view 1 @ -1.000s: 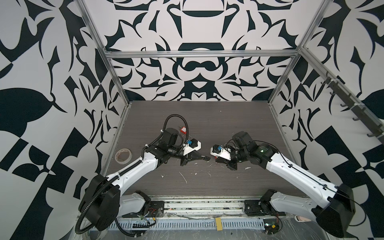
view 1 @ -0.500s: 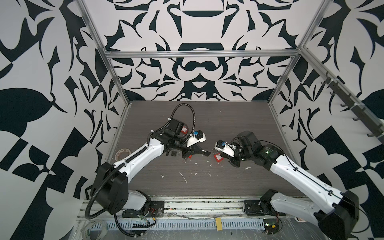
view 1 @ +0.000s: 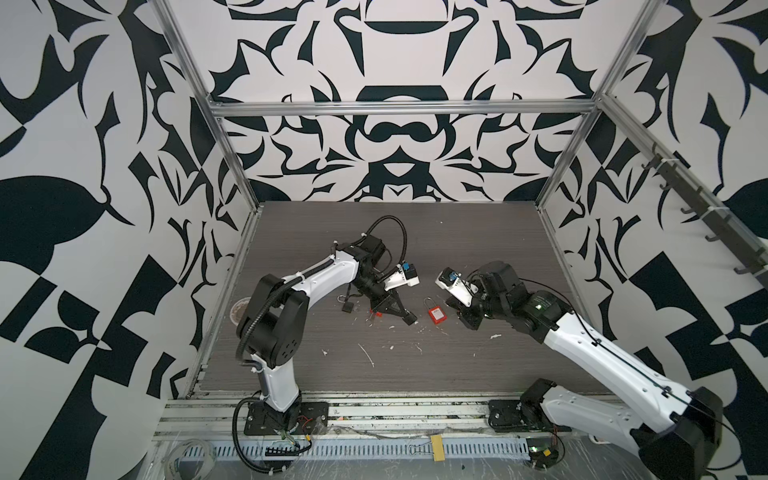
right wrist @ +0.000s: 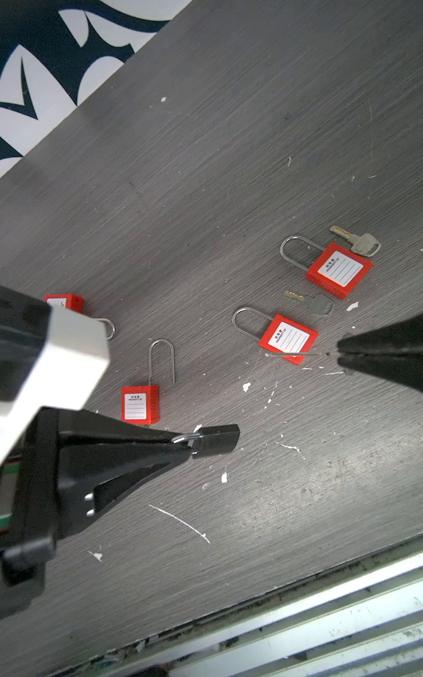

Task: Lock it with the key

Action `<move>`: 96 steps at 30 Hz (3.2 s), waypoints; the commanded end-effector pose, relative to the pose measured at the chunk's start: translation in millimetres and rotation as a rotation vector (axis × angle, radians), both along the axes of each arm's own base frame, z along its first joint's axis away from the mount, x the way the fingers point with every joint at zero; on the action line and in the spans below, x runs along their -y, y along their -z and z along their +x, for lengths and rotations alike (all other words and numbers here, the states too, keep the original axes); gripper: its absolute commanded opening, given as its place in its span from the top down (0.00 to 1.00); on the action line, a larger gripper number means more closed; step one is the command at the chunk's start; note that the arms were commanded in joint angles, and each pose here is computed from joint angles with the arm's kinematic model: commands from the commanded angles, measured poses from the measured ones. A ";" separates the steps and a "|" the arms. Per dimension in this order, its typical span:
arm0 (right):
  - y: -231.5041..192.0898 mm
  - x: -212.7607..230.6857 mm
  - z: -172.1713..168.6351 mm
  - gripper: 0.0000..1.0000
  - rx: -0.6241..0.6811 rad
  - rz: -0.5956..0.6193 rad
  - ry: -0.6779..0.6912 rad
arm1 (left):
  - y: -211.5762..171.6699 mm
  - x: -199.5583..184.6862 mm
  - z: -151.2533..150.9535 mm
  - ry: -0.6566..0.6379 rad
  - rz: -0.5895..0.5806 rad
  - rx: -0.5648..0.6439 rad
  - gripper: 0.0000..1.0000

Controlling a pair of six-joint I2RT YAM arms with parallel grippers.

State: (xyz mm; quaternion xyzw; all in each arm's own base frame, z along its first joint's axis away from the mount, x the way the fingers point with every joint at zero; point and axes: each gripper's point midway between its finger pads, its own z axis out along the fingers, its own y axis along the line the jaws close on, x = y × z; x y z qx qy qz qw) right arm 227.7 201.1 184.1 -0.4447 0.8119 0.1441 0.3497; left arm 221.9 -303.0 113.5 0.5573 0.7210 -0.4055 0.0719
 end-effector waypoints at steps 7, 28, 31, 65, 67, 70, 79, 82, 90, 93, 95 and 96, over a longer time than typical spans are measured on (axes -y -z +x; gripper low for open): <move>-16.8 -5.5 5.2 1.00 -0.053 0.109 0.121 | 26.9 6.1 -5.5 0.044 0.084 -0.147 1.00; 36.1 -42.8 -6.6 1.00 -0.248 0.112 0.212 | 71.0 16.7 7.4 0.077 0.261 -0.248 1.00; 44.6 -42.3 -6.9 1.00 -0.261 0.096 0.228 | 73.2 17.0 9.9 0.079 0.272 -0.236 1.00; 94.0 -37.7 -4.1 1.00 -0.310 0.066 0.344 | 12.2 32.3 68.9 -0.134 0.118 -0.004 0.47; 96.8 -40.5 -3.7 1.00 -0.320 0.066 0.341 | 3.7 26.4 76.5 -0.185 0.114 0.038 0.47; 104.0 -42.2 0.6 1.00 -0.328 0.048 0.355 | -12.4 14.7 89.9 -0.283 0.038 0.110 0.47; 127.3 -55.5 9.5 1.00 -0.379 -0.012 0.345 | -41.1 -35.9 83.4 -0.469 -0.080 0.264 0.46; 133.4 -58.0 14.0 1.00 -0.387 -0.029 0.358 | -42.1 -46.0 75.7 -0.492 -0.075 0.312 0.46; 139.4 -54.7 25.5 0.95 -0.371 -0.073 0.415 | -56.7 -62.5 62.5 -0.535 -0.103 0.421 0.46; 134.7 -53.2 30.4 0.86 -0.345 -0.079 0.425 | -65.1 -66.7 59.6 -0.550 -0.127 0.467 0.45; 127.7 -54.2 34.0 0.80 -0.321 -0.069 0.421 | -76.1 -69.7 57.4 -0.566 -0.164 0.516 0.43; 125.2 -54.0 35.2 0.77 -0.311 -0.066 0.420 | -78.2 -70.9 57.3 -0.576 -0.174 0.532 0.40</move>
